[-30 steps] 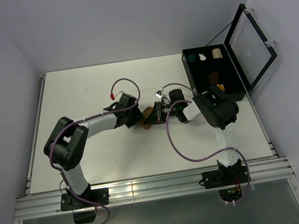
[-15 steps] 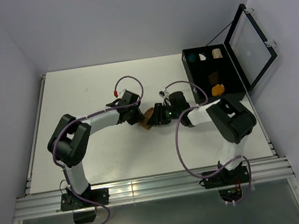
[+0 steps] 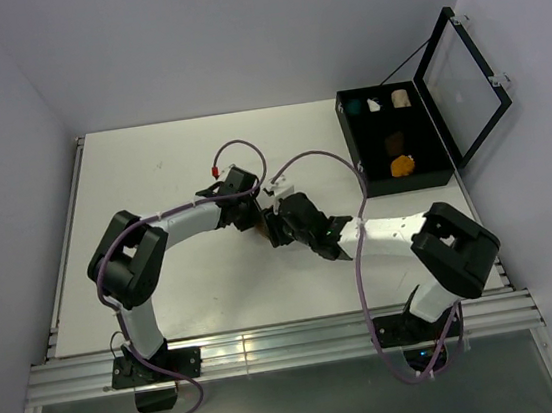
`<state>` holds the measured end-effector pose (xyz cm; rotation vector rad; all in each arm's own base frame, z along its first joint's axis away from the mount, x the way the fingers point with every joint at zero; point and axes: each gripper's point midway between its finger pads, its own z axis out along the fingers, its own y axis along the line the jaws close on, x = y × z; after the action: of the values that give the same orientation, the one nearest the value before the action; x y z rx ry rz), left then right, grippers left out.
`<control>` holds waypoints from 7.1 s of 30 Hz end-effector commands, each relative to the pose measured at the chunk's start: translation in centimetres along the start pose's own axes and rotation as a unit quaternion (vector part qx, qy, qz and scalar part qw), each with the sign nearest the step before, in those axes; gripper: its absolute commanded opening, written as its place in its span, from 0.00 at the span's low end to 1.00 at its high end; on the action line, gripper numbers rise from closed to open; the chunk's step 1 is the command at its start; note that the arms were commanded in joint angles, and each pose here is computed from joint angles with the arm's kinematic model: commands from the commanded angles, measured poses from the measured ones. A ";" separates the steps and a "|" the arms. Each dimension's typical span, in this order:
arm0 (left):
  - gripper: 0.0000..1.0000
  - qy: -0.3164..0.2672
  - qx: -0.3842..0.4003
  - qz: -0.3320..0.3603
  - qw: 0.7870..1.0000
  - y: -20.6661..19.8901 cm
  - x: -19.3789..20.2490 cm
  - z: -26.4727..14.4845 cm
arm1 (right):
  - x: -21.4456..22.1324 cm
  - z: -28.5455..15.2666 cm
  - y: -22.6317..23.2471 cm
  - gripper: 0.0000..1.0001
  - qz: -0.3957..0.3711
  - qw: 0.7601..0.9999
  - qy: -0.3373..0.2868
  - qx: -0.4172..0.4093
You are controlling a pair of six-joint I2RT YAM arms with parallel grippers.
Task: Roll the socks
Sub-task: Roll the sock at the center of the board.
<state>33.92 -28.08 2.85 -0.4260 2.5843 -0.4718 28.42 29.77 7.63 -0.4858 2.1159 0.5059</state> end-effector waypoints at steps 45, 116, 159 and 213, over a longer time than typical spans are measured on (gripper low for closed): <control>0.76 -0.046 0.030 -0.073 0.996 1.2 -1.9 -5.6 | 6.4 2.4 0.5 0.00 0.280 0.910 0.150 -0.265; 0.35 0.050 -0.006 0.029 0.998 2.0 3.8 -0.7 | 1.8 3.3 0.8 0.55 -0.092 0.994 0.058 0.010; 0.74 -0.040 0.066 -0.050 0.996 0.0 0.3 -4.8 | 6.5 2.9 -1.0 0.00 0.344 0.873 0.189 -0.289; 0.34 0.048 -0.018 0.016 0.999 2.2 3.3 -0.9 | 4.1 2.9 1.3 0.29 -0.176 0.982 0.052 0.031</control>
<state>32.11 -28.13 3.60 -0.4392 2.5910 -0.5383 27.82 30.77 3.31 -0.8150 2.0759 0.2071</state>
